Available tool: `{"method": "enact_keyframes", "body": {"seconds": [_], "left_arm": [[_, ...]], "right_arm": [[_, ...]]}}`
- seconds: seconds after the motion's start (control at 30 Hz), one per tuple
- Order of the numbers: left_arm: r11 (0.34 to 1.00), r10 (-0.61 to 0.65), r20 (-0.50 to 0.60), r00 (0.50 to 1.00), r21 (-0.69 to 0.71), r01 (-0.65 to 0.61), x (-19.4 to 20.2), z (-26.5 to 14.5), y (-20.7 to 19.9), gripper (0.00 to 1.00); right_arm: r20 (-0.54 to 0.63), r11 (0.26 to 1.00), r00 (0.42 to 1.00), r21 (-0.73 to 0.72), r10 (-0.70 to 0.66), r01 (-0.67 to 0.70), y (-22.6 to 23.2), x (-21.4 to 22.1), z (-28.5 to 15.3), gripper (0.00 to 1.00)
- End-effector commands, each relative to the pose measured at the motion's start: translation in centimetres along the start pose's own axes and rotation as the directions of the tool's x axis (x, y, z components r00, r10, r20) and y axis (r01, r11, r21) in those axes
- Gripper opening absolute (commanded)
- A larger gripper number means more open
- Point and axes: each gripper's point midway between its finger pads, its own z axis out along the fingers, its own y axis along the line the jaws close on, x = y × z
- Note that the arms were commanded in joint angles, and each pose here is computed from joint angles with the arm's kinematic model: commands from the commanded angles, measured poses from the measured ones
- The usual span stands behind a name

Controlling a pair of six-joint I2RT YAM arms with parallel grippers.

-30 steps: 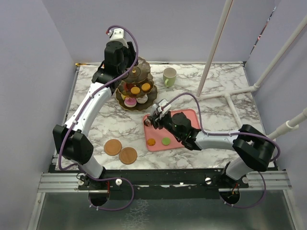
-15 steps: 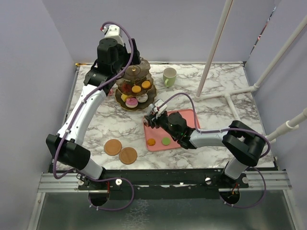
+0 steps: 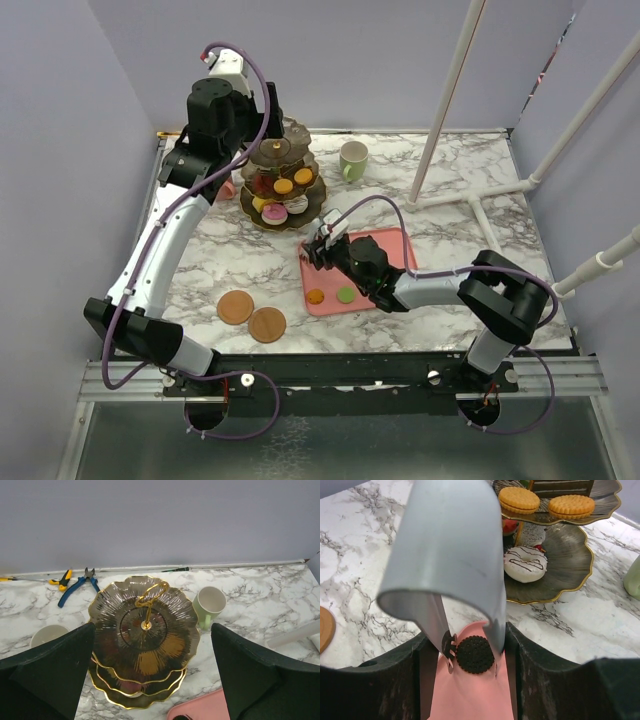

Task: Serve the afternoon tea
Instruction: Pick up the desert from the tray.

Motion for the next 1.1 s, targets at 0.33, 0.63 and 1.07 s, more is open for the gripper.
{"method": "enact_keyframes", "body": {"seconds": [0.33,0.63,1.07], "left_arm": [[0.999,0.010,0.056,0.998,0.048,-0.012,-2.9,-2.4,-0.5,0.99],[0.999,0.023,0.059,0.998,0.046,-0.026,-3.1,-2.5,-0.2,0.99],[0.999,0.045,0.060,0.997,0.019,-0.046,-3.3,-1.9,1.4,0.99]], "right_arm": [[-0.011,1.000,1.000,-0.004,0.021,-0.021,-0.9,0.5,1.2,0.41],[0.020,1.000,1.000,0.003,0.001,-0.001,-1.5,-0.9,-0.4,0.16],[0.155,0.999,0.987,-0.001,-0.047,0.048,-2.4,-9.3,-2.7,0.04]]}}
